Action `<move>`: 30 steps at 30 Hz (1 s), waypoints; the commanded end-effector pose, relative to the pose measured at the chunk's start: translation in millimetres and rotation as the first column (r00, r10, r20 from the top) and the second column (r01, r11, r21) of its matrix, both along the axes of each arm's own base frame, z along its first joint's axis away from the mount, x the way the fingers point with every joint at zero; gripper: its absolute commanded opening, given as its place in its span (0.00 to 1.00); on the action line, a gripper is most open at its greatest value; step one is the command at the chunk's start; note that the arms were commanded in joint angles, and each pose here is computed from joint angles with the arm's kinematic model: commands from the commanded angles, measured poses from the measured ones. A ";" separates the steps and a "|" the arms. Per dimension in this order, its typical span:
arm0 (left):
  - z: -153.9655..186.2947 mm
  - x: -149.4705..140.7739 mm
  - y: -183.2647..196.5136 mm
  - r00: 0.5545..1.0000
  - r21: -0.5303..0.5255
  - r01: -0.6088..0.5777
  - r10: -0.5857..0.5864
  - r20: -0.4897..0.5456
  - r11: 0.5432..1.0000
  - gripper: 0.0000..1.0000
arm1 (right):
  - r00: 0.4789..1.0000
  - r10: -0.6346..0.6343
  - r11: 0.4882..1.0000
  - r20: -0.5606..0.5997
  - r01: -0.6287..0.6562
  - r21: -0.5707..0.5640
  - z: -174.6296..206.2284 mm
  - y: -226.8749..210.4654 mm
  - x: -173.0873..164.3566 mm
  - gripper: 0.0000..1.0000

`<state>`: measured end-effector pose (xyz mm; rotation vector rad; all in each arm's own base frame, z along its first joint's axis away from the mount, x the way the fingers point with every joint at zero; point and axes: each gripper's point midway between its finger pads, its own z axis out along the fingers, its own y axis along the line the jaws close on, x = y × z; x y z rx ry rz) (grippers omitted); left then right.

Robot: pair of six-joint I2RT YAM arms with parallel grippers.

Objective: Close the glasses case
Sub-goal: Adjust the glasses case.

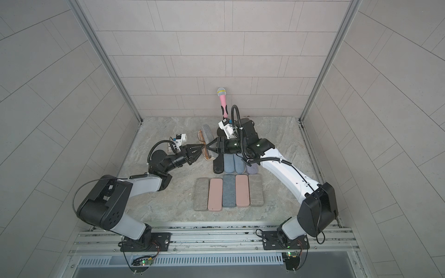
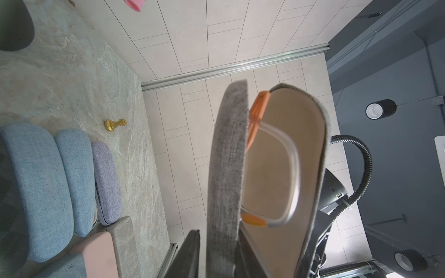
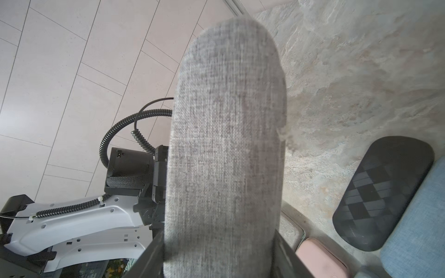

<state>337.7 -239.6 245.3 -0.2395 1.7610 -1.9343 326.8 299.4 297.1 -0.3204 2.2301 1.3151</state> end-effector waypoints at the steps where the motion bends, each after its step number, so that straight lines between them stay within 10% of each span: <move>1: 0.7 -4.0 -2.5 1.000 -0.010 0.022 -0.022 0.014 1.000 0.28 | 0.994 0.009 0.994 0.112 -0.021 0.108 46.3 0.2 -3.7 0.24; 19: -26.2 -1.1 -4.6 0.998 0.009 0.031 -0.031 -0.062 0.999 0.30 | 0.994 0.010 0.994 0.107 -0.022 0.112 38.0 -2.4 -1.3 0.24; 30: -32.0 -2.7 -4.6 0.996 0.013 0.040 -0.039 -0.078 0.999 0.60 | 0.999 -0.021 0.999 0.048 0.020 0.025 -11.0 -5.1 11.8 0.23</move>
